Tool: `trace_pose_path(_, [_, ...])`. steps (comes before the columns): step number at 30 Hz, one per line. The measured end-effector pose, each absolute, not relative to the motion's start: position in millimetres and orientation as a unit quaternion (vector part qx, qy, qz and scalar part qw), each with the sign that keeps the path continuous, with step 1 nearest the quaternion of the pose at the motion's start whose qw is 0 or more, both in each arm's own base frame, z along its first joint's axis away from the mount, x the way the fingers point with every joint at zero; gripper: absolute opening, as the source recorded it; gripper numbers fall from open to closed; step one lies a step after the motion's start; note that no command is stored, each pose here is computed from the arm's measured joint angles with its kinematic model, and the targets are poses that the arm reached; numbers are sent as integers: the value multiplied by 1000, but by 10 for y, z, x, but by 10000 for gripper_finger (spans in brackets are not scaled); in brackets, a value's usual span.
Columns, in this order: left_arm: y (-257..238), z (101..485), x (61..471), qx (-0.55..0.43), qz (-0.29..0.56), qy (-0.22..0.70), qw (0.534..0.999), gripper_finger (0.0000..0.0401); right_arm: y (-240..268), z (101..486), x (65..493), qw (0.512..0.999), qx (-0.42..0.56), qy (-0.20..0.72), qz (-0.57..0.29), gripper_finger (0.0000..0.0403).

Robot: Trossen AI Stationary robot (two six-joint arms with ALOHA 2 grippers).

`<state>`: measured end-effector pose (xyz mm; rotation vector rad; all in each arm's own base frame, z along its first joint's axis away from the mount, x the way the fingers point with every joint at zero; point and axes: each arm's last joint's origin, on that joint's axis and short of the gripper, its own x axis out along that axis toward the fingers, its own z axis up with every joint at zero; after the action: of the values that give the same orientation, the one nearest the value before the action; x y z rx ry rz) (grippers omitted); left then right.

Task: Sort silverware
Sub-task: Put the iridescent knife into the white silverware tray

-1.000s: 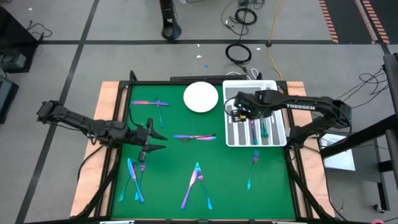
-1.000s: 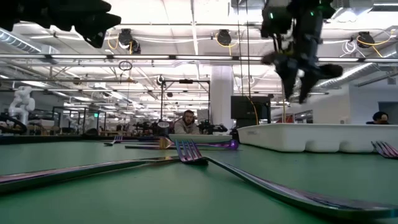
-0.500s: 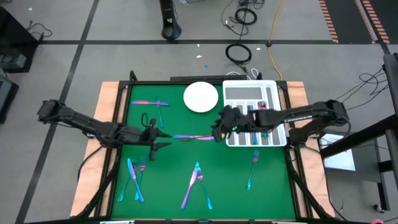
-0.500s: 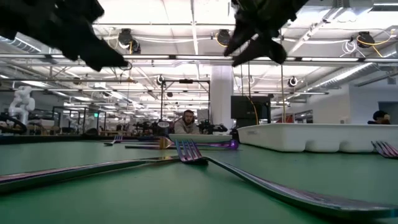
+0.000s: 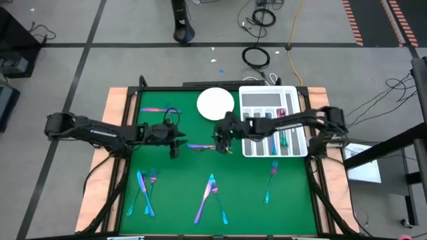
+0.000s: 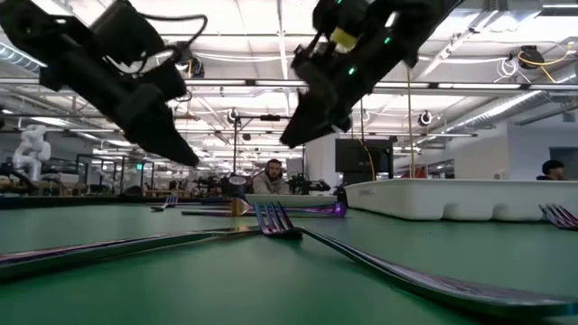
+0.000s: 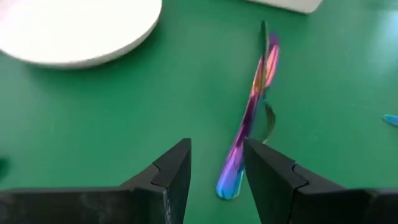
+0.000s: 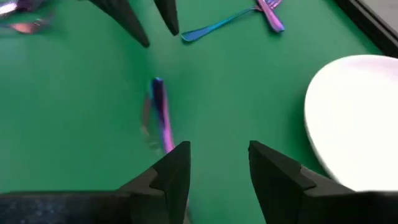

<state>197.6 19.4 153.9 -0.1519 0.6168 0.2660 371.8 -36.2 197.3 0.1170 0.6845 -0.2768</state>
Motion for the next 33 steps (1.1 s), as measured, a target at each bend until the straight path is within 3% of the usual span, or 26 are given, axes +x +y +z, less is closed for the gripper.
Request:
trace_pose_path(6, [293, 1494, 2026, -100, 120, 298, 941, 148, -617, 1764, 4033, 923, 12, 362, -131, 148])
trace_pose_path(13, [236, 1502, 2036, -91, 94, 298, 946, 148, -581, 1600, 4353, 878, -23, 463, -121, 148])
trace_pose_path(33, [99, 1516, 2060, -48, 49, 294, 953, 148, -295, 1587, 4448, 862, -12, 496, -99, 148])
